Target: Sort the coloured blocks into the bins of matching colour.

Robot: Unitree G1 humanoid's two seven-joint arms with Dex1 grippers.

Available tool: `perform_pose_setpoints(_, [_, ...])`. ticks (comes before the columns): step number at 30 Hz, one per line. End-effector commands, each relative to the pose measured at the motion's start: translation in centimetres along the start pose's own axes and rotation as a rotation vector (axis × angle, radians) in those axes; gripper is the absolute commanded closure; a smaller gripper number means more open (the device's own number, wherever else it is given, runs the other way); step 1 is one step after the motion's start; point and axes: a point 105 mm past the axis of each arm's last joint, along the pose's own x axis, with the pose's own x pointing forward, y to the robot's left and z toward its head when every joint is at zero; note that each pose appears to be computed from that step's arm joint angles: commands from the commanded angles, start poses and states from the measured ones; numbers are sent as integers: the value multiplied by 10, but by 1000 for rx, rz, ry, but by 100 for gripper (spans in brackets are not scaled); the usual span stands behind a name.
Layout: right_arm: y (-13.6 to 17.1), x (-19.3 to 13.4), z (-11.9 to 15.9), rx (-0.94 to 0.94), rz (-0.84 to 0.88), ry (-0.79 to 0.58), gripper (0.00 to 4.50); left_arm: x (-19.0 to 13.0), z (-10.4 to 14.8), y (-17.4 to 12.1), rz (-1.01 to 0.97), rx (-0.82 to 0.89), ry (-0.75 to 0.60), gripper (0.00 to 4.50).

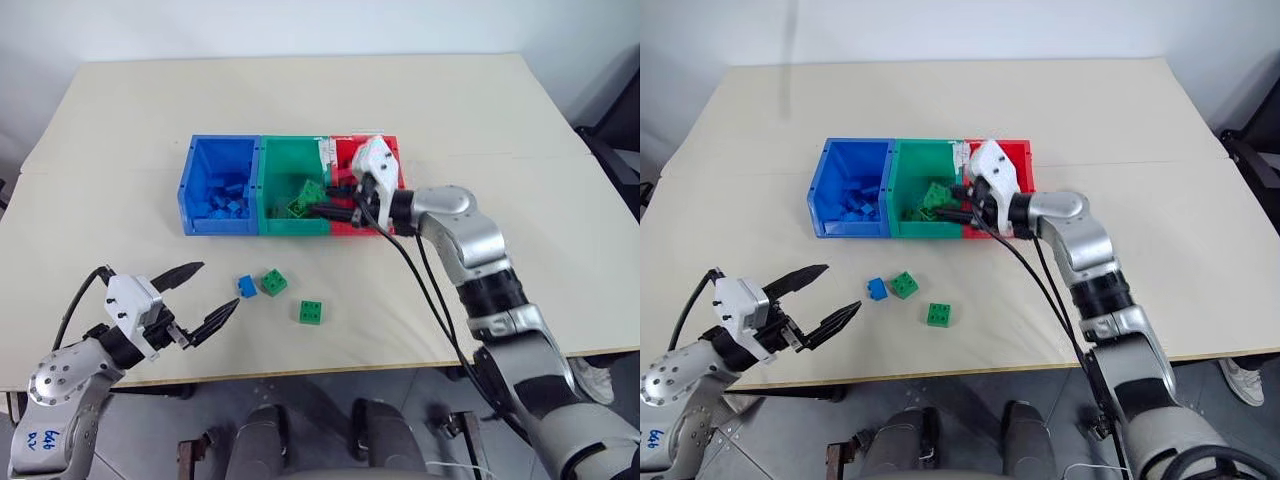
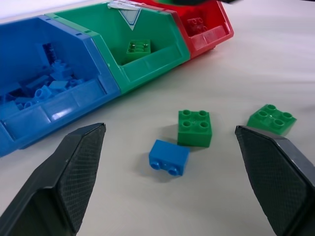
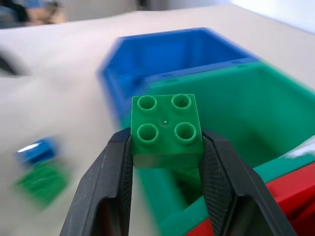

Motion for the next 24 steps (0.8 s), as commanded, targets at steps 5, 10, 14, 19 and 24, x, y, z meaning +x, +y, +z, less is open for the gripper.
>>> perform_pose_setpoints(5, [-24,13,15,-64,-98,-23,226,-1,8,-4,5,52,-20,0])
perform_pose_setpoints(10, [-24,7,22,-87,-111,-87,61,3,7,-5,-15,50,-22,0])
perform_pose_setpoints(14, [-20,-6,24,-115,-98,-118,3,10,7,-6,-51,49,-29,0])
perform_pose_setpoints(19, [14,-87,-9,-184,47,-111,3,34,12,-12,-255,93,-26,0])
perform_pose_setpoints(24, [40,-159,-42,-205,100,-44,3,40,6,-18,-427,121,22,0])
